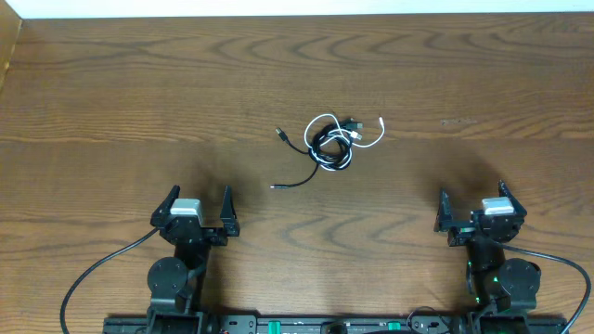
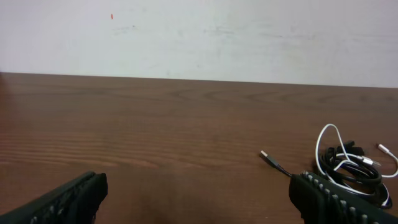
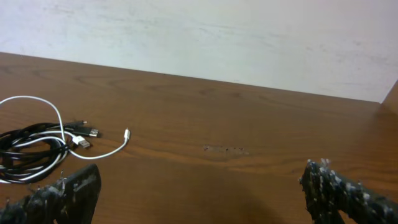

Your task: Untangle cables

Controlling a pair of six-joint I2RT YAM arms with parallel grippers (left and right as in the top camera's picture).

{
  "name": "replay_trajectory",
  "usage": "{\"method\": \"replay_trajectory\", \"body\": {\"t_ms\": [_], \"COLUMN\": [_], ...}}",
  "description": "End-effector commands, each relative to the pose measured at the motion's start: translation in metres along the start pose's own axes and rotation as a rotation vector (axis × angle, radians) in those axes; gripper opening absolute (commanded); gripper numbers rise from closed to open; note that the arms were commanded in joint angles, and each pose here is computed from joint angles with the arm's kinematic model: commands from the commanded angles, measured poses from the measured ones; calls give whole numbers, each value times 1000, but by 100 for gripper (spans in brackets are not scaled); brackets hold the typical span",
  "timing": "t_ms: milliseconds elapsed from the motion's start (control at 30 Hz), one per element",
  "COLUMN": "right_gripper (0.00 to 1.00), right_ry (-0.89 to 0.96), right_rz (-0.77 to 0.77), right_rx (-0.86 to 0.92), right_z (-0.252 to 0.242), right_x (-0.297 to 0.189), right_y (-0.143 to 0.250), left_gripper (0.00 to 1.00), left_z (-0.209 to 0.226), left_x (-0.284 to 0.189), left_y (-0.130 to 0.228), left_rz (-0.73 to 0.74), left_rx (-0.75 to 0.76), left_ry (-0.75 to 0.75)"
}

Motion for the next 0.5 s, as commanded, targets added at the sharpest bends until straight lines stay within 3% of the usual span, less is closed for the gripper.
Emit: {"method": "replay_trajectory", "body": {"t_ms": [0, 467], "right_gripper": [99, 99], "right_ry": [-10, -10], "right_rz": [5, 5], "right_rx": [-11, -11], "right_z": [2, 2], "right_x": [0, 0], "right_y": [1, 1], "left_gripper": [98, 98], "left_z": [-1, -1], "left_x": [0, 0], "left_y": [11, 11], "left_rz": [49, 49], "left_rx": [-4, -4], "left_ry": [-3, -3]}}
Point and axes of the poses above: each gripper's point midway between its finger pads, its own x axis out along the fingers, its own z axis along the line the jaws close on, y = z × x, the point moved 5 cm from there along -x, back along the fingers, and after that the axes turned 14 degrees about x, right-handed, at the moved point
